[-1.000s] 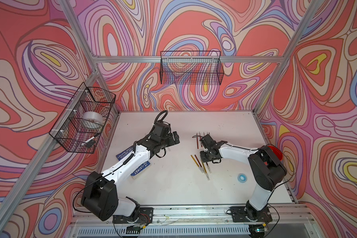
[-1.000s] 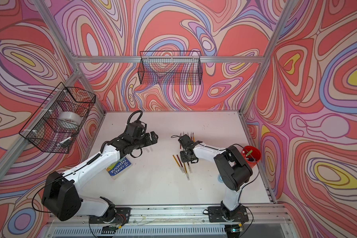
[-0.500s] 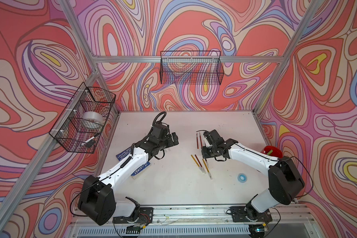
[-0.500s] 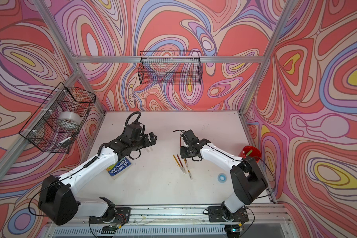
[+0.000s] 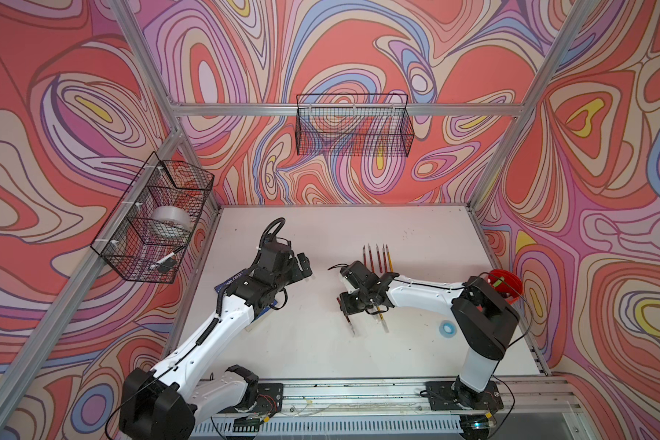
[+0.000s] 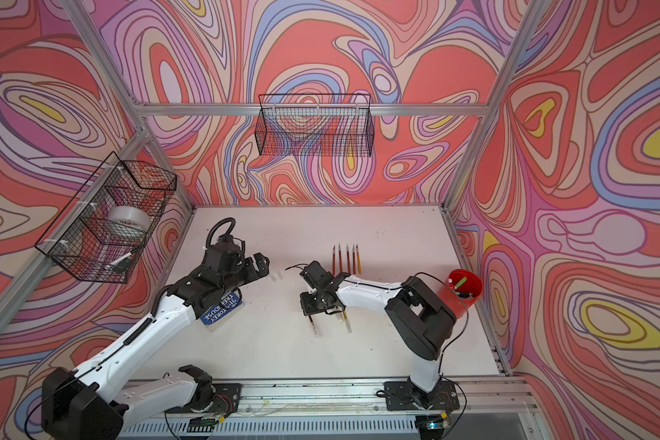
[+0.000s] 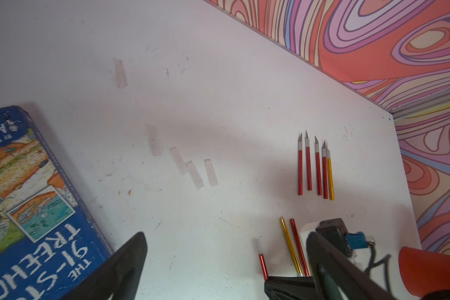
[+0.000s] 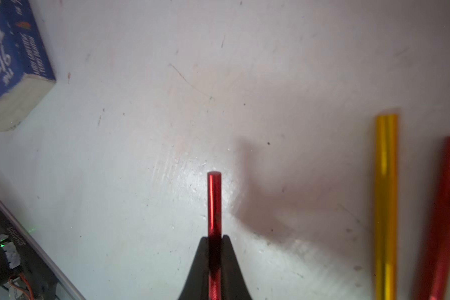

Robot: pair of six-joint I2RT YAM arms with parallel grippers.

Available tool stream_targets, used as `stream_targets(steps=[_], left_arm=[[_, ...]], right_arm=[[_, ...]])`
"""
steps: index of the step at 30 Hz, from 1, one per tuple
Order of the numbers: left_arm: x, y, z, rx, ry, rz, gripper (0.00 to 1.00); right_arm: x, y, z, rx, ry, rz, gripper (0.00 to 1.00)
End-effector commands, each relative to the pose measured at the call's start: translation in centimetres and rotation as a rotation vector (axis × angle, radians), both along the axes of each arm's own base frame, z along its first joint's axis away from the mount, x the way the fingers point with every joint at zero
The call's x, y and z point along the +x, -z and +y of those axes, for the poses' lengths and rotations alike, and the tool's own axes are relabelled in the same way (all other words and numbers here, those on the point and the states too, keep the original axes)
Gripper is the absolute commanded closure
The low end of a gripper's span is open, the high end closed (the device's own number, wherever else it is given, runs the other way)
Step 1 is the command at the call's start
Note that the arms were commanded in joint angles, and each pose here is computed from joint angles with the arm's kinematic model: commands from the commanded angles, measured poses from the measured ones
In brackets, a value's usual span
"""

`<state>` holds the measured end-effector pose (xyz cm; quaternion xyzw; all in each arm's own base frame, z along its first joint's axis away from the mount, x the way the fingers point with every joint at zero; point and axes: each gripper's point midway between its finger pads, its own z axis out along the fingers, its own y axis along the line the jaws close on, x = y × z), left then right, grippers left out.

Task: Remove protective caps from carving knives
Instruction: Place the carving knife at the center of the board.

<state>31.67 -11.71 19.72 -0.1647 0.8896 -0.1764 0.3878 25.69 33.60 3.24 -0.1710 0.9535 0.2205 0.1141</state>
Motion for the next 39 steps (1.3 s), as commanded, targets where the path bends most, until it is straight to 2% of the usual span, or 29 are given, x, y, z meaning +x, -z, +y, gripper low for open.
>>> stream_targets(steps=[1,8,15,22,24,25,27,28,29,30,32,34,39], left_arm=[[-1.3,0.7,1.6,0.028,-0.045,0.024,0.02],[-2.9,1.8,2.6,0.062,-0.055,0.053,0.01],[-3.2,1.8,3.0,0.072,-0.055,0.044,0.00],[-2.8,3.4,2.3,0.062,-0.032,0.079,0.01],[-2.6,4.0,2.0,0.054,-0.026,0.090,0.08],[-2.5,4.4,1.8,0.046,-0.023,0.095,0.16],[-2.2,4.9,1.5,0.028,-0.016,0.103,0.41],[-2.1,5.1,1.4,0.019,-0.017,0.109,0.57],[-1.9,5.4,1.3,0.012,-0.019,0.117,0.69],[-1.8,5.5,1.2,0.010,-0.019,0.122,0.75],[-1.5,5.8,1.0,0.003,-0.013,0.134,0.83],[-1.2,6.0,0.7,-0.001,-0.005,0.144,0.87],[-0.7,6.3,0.4,-0.010,0.003,0.154,0.89]], right_arm=[[0.5,0.0,1.7,0.048,0.015,0.007,0.95],[1.2,1.1,2.5,0.047,0.047,0.004,0.89],[1.9,0.8,1.8,0.027,0.089,-0.037,0.73],[1.8,-1.2,0.2,-0.015,0.094,-0.089,0.70],[1.4,-1.7,-0.4,-0.024,0.091,-0.098,0.70],[1.2,-1.8,-0.9,-0.034,0.093,-0.100,0.71],[0.8,-2.0,-1.7,-0.059,0.094,-0.104,0.73],[0.4,-2.0,-2.1,-0.071,0.093,-0.103,0.78],[0.1,-1.8,-2.4,-0.083,0.087,-0.100,0.84],[-0.3,-1.6,-2.6,-0.095,0.081,-0.092,0.89],[-1.2,-1.1,-3.1,-0.132,0.059,-0.081,1.00],[-2.0,-0.6,-3.4,-0.172,0.036,-0.075,1.00],[-4.0,0.4,-3.6,-0.236,-0.019,-0.061,1.00]])
